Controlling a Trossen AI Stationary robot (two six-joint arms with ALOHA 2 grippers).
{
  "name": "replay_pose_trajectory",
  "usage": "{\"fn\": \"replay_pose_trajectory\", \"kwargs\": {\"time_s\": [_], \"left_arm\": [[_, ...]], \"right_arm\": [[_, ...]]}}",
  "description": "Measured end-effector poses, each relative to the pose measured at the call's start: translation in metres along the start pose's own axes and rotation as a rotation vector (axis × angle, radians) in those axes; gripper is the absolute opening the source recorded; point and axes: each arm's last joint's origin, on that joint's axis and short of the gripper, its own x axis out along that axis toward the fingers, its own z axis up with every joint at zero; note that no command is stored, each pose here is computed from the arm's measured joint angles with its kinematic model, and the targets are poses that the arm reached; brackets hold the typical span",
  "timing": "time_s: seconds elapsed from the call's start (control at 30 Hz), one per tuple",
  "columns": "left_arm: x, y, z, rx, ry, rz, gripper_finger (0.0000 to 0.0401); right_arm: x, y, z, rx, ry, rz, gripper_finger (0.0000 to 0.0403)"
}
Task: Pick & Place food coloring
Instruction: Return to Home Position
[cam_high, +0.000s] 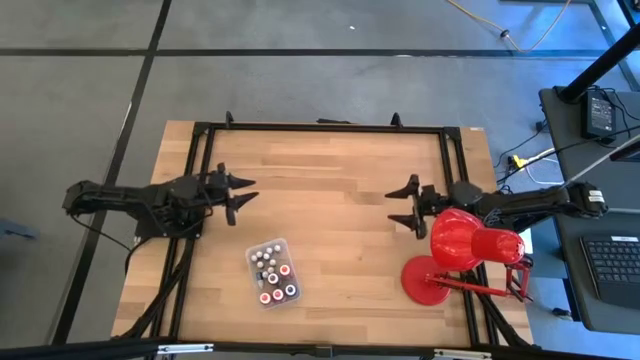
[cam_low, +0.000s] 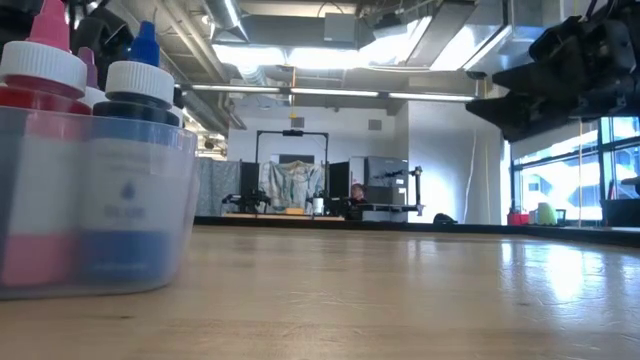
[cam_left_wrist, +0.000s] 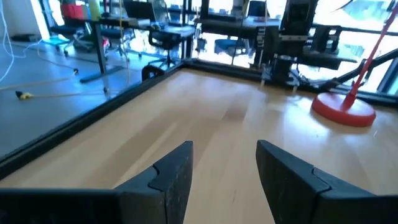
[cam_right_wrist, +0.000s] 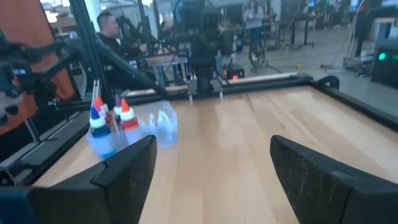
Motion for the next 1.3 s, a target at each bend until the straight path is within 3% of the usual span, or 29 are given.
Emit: {"fn": "replay_pose_trajectory", "kwargs": {"time_s": [0.4,0.9,1.13,1.3], "left_arm": [[-0.020,0.008,-0.007,-0.001,-0.061,0.005,0.0171],[-0.018,0.010,-0.014,-0.008,-0.034,0.039,0.0172],[-0.018,0.009,-0.014,-0.007,-0.034,0.034,0.0171],[-0.015,0.008,-0.013,-0.004,-0.107,0.001,0.0172]], "right_arm": [[-0.012,0.000,0.008,-0.024,-0.059,-0.006,0.0316],[-0.026,0.002,0.016,-0.065,-0.145,-0.012,0.0316],[-0.036,0.001,0.017,-0.061,-0.170,-0.077,0.0317],[-0.041,0.001,0.017,-0.063,-0.191,-0.096,0.0316]]}}
